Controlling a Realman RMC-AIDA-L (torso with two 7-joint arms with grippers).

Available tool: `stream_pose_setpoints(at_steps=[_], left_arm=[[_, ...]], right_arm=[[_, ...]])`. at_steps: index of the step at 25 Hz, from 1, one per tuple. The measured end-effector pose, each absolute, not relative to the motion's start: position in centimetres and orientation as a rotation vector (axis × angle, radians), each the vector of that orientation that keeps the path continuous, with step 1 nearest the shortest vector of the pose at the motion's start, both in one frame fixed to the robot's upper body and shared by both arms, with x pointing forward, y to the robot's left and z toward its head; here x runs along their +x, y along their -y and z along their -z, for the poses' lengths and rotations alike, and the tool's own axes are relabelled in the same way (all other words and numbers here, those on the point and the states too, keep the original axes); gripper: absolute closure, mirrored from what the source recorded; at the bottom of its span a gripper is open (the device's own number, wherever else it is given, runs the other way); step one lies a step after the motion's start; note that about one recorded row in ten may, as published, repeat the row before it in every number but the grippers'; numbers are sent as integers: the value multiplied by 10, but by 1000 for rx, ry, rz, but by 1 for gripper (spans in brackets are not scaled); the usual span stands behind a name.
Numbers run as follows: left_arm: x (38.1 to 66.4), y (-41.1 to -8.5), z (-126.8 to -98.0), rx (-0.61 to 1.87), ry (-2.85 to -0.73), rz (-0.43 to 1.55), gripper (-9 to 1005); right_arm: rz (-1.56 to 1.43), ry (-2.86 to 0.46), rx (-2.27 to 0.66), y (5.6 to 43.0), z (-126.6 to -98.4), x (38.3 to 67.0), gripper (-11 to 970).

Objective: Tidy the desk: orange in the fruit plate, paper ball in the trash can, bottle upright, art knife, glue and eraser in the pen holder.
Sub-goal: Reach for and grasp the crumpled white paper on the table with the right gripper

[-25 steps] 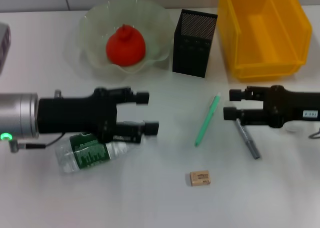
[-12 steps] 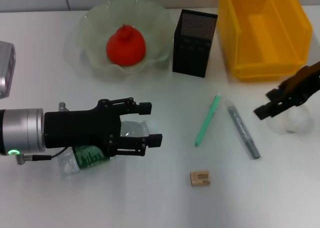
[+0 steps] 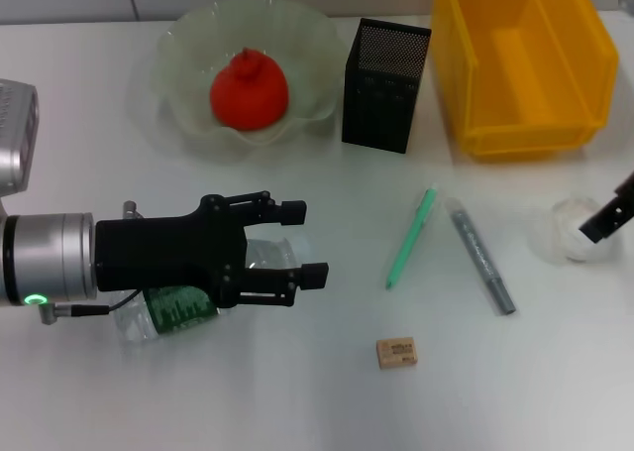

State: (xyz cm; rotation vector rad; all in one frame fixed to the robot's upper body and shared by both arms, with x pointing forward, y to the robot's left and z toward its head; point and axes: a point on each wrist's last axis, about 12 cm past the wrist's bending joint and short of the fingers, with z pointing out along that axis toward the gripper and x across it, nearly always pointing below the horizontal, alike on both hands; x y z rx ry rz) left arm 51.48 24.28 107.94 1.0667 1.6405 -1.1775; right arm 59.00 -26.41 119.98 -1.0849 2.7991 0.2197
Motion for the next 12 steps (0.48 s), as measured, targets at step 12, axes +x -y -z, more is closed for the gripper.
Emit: stream_pose_setpoints(at_steps=[12], left_arm=[[516,-242,-1079,1060,-1648,1178,163]], right_arm=[[-116,-2798,-1086,262,-1166,590,218]])
